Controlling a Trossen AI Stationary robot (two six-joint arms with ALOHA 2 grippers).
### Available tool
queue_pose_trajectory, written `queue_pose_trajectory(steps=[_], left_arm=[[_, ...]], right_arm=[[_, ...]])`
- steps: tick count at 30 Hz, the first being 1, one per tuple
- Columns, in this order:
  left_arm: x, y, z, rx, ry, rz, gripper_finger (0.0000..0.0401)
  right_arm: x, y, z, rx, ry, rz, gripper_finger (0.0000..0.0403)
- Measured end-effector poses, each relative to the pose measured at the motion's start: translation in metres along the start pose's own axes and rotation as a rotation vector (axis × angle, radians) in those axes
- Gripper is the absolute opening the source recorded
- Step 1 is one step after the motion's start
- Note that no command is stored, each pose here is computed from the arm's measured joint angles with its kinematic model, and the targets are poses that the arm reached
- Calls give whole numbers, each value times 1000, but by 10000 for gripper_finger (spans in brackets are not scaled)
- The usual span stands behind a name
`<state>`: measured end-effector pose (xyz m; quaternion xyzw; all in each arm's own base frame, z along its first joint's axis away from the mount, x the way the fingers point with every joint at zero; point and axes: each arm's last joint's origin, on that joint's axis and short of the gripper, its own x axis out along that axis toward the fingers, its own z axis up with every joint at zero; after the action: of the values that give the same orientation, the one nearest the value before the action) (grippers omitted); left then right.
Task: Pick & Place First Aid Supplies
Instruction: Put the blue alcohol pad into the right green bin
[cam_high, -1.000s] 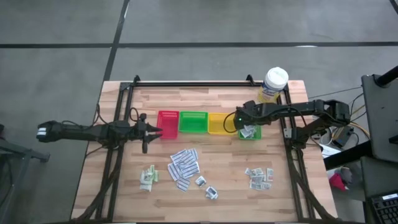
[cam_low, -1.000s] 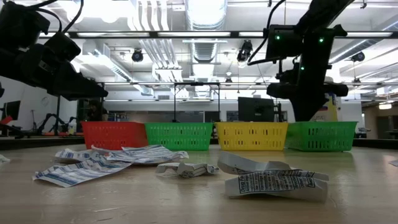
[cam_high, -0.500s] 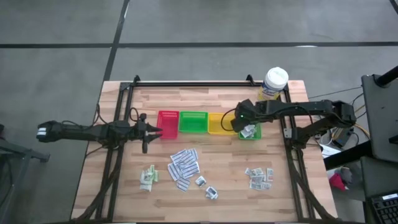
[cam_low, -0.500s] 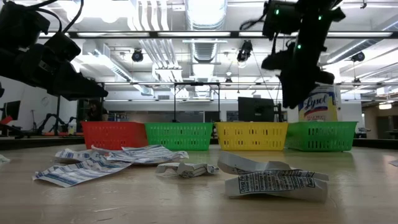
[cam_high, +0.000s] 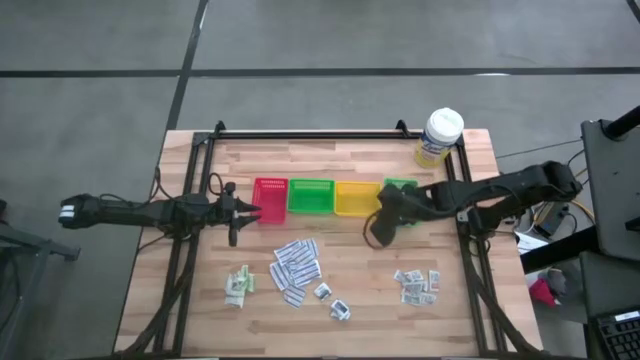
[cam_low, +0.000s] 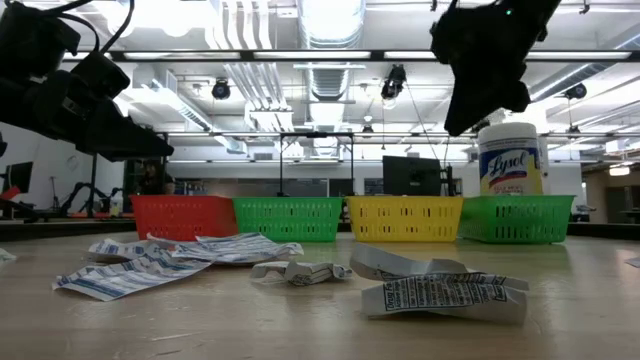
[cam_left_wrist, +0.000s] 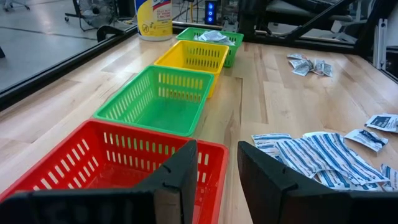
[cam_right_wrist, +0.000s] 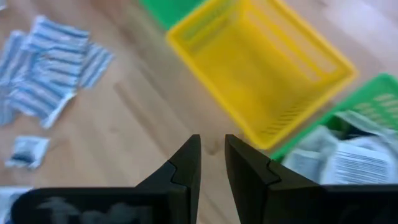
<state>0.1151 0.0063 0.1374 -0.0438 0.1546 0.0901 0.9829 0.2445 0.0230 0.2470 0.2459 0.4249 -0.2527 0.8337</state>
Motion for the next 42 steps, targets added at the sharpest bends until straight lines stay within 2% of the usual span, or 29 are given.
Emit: queue_pose_trajectory(steps=[8,15,18,26,31,39,42], left_arm=[[0,0,0,-1,0,0,113],[0,0,0,-2,0,0,113],[0,0,0,-2,0,0,113],[0,0,0,-3,0,0,113],[0,0,0,-2,0,0,113],[0,0,0,-2,0,-1,113],[0,0,0,-2,0,-1,113]], right_arm=[[-2,31,-13,-144,-53,142,78],[1,60,-21,-324,-51,382,73],[5,68,-24,-409,-51,444,66],[16,82,-38,-598,-63,469,59],[27,95,-44,-694,-66,564,61],[51,102,-54,-732,-12,590,56],[60,107,-58,-740,21,644,57]])
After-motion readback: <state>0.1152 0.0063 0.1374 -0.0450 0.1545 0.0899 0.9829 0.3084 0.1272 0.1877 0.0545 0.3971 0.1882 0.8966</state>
